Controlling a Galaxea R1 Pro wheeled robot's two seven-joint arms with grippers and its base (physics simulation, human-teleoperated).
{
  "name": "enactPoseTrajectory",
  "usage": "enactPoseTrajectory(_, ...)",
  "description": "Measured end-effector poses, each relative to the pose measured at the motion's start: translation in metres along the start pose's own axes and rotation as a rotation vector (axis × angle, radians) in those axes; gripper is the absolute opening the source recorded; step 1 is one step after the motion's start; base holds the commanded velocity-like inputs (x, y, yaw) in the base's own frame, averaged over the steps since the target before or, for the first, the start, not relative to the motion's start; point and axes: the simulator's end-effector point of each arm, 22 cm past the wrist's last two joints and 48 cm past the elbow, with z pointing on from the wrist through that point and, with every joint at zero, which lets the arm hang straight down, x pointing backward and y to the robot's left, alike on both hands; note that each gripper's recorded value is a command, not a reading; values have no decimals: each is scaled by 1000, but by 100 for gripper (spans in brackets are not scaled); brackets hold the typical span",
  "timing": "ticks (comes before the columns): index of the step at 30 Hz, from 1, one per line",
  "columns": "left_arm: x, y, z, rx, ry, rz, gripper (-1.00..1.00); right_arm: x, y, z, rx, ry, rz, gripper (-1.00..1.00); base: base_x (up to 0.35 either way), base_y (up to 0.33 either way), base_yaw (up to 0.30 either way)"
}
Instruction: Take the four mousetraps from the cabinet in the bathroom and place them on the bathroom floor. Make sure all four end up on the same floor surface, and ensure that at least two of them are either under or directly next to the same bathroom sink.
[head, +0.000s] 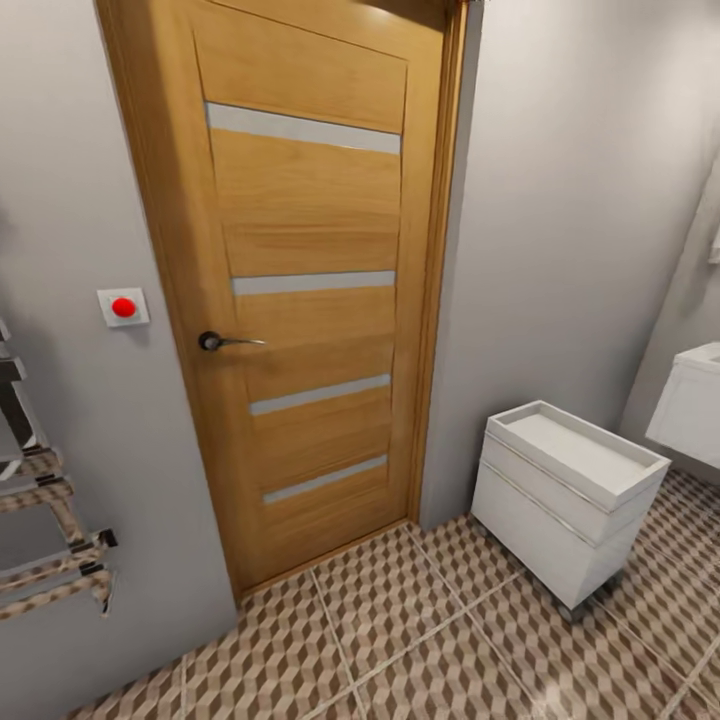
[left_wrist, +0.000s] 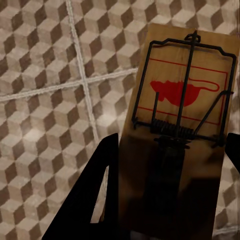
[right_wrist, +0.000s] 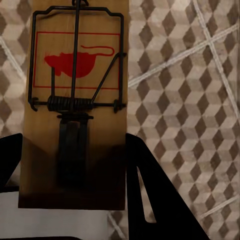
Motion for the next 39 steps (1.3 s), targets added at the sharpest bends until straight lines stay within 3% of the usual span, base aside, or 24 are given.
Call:
enactPoseTrajectory(32,1,-1,0,3,1,2,-100,0,0,0,0,2,0,-100,0,0,-298)
enactPoseTrajectory(39,5,-18,-1,29,8,8,-100,0,-1,0,1,1,0,-100,0,0,-298)
